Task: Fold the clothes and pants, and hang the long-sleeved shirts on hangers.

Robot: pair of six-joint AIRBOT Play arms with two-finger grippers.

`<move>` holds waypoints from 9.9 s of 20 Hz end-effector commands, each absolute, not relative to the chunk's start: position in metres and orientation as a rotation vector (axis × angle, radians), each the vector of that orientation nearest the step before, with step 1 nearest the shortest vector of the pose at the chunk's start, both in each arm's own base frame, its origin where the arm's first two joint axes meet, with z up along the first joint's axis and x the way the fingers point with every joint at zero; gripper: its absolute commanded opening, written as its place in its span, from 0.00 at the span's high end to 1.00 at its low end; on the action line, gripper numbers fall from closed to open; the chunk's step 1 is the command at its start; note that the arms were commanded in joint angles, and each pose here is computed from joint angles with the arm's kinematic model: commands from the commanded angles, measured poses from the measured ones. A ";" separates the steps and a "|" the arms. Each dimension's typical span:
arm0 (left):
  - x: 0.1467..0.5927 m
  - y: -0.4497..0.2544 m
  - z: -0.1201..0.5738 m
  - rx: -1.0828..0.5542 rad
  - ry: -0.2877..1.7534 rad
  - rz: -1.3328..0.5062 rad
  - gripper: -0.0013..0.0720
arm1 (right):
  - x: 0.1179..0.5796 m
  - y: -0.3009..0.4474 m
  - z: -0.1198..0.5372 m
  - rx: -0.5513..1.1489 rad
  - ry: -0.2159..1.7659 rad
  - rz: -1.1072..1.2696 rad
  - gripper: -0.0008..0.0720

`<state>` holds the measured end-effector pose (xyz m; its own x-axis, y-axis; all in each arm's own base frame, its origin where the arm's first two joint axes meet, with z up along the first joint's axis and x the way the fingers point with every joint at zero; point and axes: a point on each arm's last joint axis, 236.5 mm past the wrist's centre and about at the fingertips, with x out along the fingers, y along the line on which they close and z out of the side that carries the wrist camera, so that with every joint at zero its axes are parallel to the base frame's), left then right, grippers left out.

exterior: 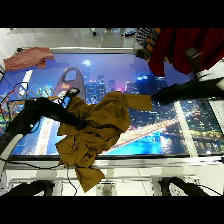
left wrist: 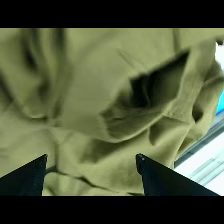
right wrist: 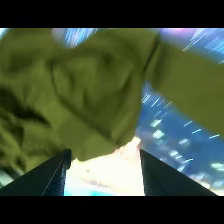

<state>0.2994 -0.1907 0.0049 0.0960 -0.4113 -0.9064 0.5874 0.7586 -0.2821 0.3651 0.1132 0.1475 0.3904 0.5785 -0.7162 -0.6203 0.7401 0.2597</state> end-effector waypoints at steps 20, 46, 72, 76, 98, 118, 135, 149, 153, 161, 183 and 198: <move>0.331 -0.211 -0.040 0.245 1.164 -0.643 0.94 | 0.328 0.230 -0.084 -0.463 1.109 1.010 0.91; 0.341 -0.194 0.060 0.258 0.945 -0.617 0.94 | 0.402 0.222 -0.047 -0.184 0.970 0.459 0.74; 0.297 -0.081 0.535 0.498 -0.176 -0.209 0.94 | 0.275 0.219 0.524 -0.231 -0.162 0.816 0.92; 0.295 -0.078 0.521 0.500 -0.104 -0.223 0.94 | 0.264 0.225 0.509 -0.247 -0.104 0.869 0.92; 0.347 -0.006 0.165 0.124 0.753 -0.133 0.28 | 0.381 0.238 0.192 -0.167 0.672 0.768 0.92; 0.304 0.207 -0.025 -0.337 1.211 0.241 0.28 | 0.382 0.239 0.193 -0.264 0.627 0.804 0.92; 0.345 0.193 0.009 -0.233 1.079 0.170 0.94 | 0.380 0.240 0.193 -0.228 0.644 0.801 0.91; 0.265 -0.022 0.191 0.648 0.830 -0.594 0.94 | 0.389 0.222 0.192 -0.273 0.652 0.721 0.91; 0.263 -0.077 0.170 0.677 0.843 -0.852 0.94 | 0.390 0.218 0.196 -0.267 0.650 0.698 0.91; 0.275 -0.082 0.133 0.736 0.971 -0.916 0.94 | 0.394 0.208 0.192 -0.300 0.660 0.660 0.92; 0.383 -0.220 0.118 0.626 0.595 -0.971 0.94 | 0.275 0.325 0.198 -0.309 0.670 1.204 0.91; 0.355 -0.141 0.076 0.640 0.954 -0.861 0.94 | 0.341 0.269 0.256 -0.222 0.512 0.790 0.92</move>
<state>0.3747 -0.1497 0.0831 0.3796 -0.3711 -0.8474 0.8272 0.5463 0.1314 0.3209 0.2826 0.2418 0.5037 0.6548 -0.5635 -0.7898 0.6134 0.0068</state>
